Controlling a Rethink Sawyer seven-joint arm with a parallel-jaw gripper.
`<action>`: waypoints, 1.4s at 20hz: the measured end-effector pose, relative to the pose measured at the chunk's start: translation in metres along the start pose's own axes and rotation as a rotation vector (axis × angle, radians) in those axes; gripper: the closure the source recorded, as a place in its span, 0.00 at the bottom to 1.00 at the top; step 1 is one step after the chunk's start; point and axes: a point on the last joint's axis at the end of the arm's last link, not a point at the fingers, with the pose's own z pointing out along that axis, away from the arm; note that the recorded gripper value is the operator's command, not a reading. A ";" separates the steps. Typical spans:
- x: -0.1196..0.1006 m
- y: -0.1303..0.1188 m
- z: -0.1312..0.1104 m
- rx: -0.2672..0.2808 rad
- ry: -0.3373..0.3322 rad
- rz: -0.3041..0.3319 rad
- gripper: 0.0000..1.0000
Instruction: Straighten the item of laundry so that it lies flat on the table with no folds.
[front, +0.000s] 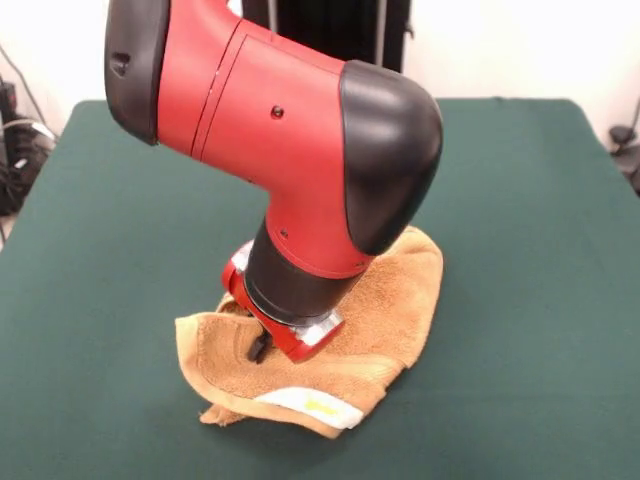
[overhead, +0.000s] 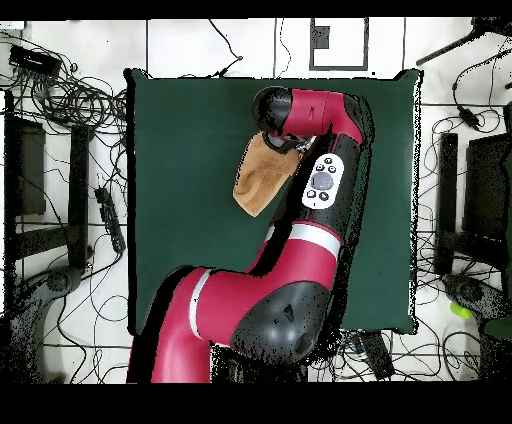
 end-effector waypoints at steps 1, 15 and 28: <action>0.000 0.000 0.000 -0.002 0.002 0.001 1.00; -0.049 -0.034 -0.028 -0.129 0.120 0.136 1.00; -0.049 -0.024 -0.048 -0.199 0.145 0.145 1.00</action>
